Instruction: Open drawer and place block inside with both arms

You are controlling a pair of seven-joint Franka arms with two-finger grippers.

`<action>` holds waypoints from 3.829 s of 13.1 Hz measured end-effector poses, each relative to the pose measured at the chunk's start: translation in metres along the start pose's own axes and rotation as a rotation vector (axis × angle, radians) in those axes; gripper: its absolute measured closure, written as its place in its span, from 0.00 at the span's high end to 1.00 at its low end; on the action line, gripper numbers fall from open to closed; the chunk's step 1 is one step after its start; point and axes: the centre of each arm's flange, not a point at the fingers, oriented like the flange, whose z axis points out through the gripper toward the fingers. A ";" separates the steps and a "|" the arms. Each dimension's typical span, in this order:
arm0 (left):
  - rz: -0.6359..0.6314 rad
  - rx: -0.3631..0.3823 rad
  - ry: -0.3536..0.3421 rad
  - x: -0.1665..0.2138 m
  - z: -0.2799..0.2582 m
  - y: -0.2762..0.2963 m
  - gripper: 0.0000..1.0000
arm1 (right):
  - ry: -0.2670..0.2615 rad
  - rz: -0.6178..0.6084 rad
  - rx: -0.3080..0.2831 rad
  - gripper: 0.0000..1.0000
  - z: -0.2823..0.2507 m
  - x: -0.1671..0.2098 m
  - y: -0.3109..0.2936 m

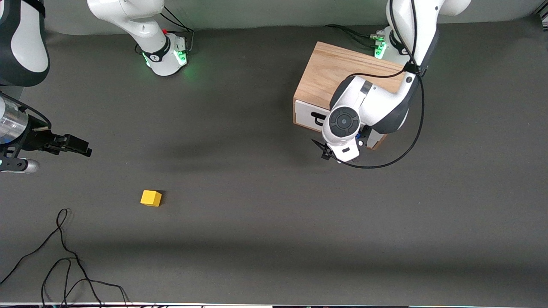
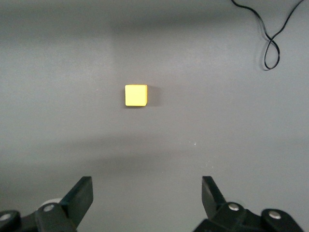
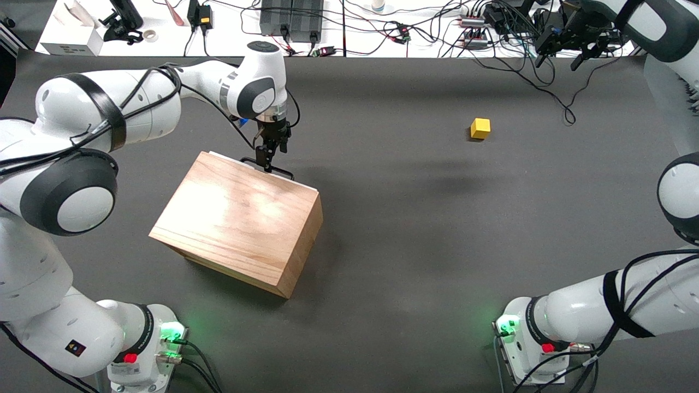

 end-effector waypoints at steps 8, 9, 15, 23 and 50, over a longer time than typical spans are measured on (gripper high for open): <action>0.005 -0.016 0.007 -0.001 -0.004 0.015 1.00 | 0.038 0.005 -0.001 1.00 0.006 0.009 0.002; 0.006 -0.027 0.008 -0.001 -0.006 0.020 1.00 | 0.037 0.005 -0.002 1.00 0.010 0.011 0.002; 0.004 -0.026 0.007 -0.002 -0.009 0.050 1.00 | 0.034 0.003 -0.010 1.00 0.034 0.025 -0.001; -0.004 -0.130 -0.002 0.002 -0.020 0.073 1.00 | 0.049 -0.003 -0.015 1.00 0.044 0.039 -0.006; 0.155 -0.285 0.012 0.166 -0.231 0.015 1.00 | 0.030 -0.072 -0.037 1.00 0.135 0.072 -0.054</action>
